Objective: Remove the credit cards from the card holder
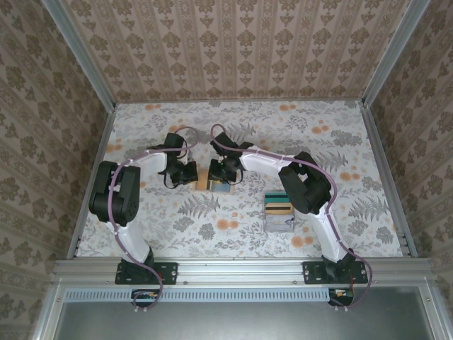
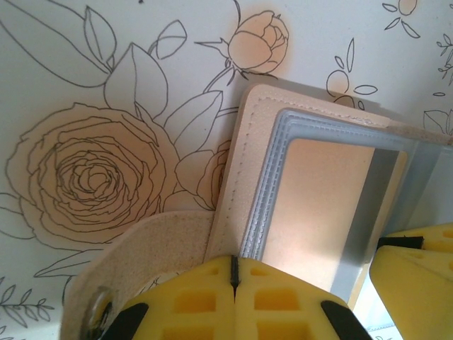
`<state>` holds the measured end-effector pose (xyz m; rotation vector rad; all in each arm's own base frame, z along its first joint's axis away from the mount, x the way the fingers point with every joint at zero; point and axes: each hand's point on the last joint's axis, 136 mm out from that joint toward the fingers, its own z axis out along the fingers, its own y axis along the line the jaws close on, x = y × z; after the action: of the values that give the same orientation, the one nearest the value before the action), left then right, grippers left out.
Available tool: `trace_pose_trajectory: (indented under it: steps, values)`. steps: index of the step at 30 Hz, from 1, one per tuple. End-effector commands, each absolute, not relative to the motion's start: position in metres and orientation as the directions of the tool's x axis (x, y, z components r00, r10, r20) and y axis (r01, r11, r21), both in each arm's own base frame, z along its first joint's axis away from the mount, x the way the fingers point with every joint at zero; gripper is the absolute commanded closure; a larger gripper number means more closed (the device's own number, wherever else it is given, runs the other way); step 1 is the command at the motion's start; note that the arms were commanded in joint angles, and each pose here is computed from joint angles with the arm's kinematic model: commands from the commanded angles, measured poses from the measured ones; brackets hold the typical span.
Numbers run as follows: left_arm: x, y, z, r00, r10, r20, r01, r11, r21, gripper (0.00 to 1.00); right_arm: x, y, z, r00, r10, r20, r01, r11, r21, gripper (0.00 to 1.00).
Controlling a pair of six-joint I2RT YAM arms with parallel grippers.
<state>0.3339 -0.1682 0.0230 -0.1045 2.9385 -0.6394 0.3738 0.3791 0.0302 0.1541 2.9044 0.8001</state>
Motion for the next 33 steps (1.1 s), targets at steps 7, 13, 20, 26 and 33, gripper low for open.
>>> trace_pose_trajectory:
  steps: [7, 13, 20, 26, 33]
  values:
    - [0.320, -0.167, 0.006, -0.996, -0.084, -0.041, -0.063, 0.925, -0.376, 1.00, 0.369, 0.378, 0.038, -0.985, 0.164, -0.061, 0.108, 0.844, 0.526, 0.80]
    - [0.318, -0.169, 0.005, -0.996, -0.080, -0.036, -0.061, 0.926, -0.372, 1.00, 0.365, 0.380, 0.027, -0.985, 0.168, -0.023, 0.130, 0.834, 0.536, 0.80]
    - [0.315, -0.173, 0.004, -0.997, -0.073, -0.033, -0.056, 0.926, -0.373, 1.00, 0.365, 0.389, 0.026, -0.987, 0.160, -0.004, 0.130, 0.812, 0.570, 0.83]
    - [0.314, -0.171, 0.004, -0.996, -0.077, -0.032, -0.060, 0.928, -0.367, 1.00, 0.364, 0.387, 0.028, -0.986, 0.167, -0.006, 0.133, 0.810, 0.572, 0.95]
    - [0.314, -0.163, 0.003, -0.995, -0.091, -0.032, -0.075, 0.937, -0.340, 1.00, 0.366, 0.369, 0.030, -0.979, 0.202, -0.031, 0.151, 0.816, 0.558, 1.00]
